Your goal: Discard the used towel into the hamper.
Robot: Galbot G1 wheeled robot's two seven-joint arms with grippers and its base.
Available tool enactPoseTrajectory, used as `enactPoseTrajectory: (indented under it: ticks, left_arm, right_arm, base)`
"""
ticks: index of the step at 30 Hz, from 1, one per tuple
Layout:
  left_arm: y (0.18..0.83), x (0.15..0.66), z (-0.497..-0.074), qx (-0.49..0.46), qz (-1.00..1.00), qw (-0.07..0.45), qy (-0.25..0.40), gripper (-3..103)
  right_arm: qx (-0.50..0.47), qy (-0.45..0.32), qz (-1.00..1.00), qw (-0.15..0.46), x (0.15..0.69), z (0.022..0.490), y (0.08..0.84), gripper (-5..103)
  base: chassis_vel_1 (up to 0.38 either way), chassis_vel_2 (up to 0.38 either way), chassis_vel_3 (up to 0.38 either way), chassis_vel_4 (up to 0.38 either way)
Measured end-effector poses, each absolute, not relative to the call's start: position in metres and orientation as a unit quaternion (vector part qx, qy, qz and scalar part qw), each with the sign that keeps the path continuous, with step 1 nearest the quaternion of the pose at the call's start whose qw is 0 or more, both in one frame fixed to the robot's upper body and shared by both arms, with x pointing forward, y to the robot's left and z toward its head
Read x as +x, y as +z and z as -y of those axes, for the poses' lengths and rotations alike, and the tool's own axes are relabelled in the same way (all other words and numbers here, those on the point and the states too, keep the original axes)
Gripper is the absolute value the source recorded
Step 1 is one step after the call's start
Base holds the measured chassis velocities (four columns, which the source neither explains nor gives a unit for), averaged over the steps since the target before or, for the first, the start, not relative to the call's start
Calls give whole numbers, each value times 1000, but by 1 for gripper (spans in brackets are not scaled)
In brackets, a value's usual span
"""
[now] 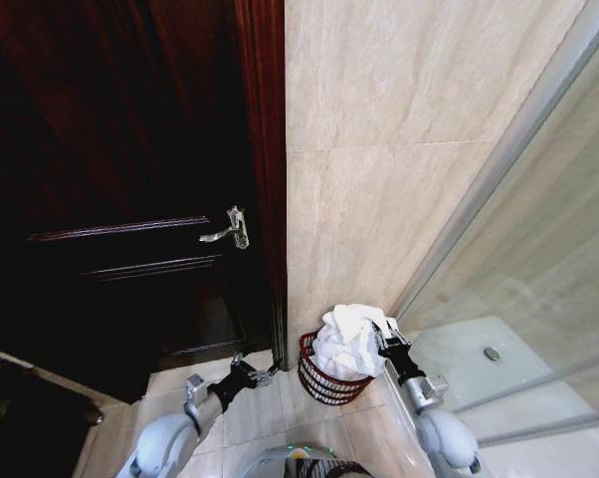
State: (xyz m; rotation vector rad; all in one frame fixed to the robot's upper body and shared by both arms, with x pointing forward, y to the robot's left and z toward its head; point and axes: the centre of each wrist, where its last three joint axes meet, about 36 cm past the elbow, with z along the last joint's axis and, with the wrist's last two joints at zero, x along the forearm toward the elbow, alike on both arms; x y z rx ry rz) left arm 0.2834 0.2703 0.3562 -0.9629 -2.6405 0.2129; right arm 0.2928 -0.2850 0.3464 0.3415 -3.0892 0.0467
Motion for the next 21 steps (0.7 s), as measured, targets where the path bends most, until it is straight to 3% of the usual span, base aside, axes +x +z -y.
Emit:
enactPoseTrajectory:
  ticks: [12, 21]
  left_arm:
    - [348, 341, -290, -419, 895, 146, 46, 97]
    - [330, 361, -259, -469, 867, 156, 62, 97]
  right_arm:
    - [129, 10, 991, 21, 299, 274, 349, 18]
    - [133, 12, 991, 21, 300, 272, 349, 18]
  base:
    - [0, 0, 0, 0]
    - [0, 0, 0, 0]
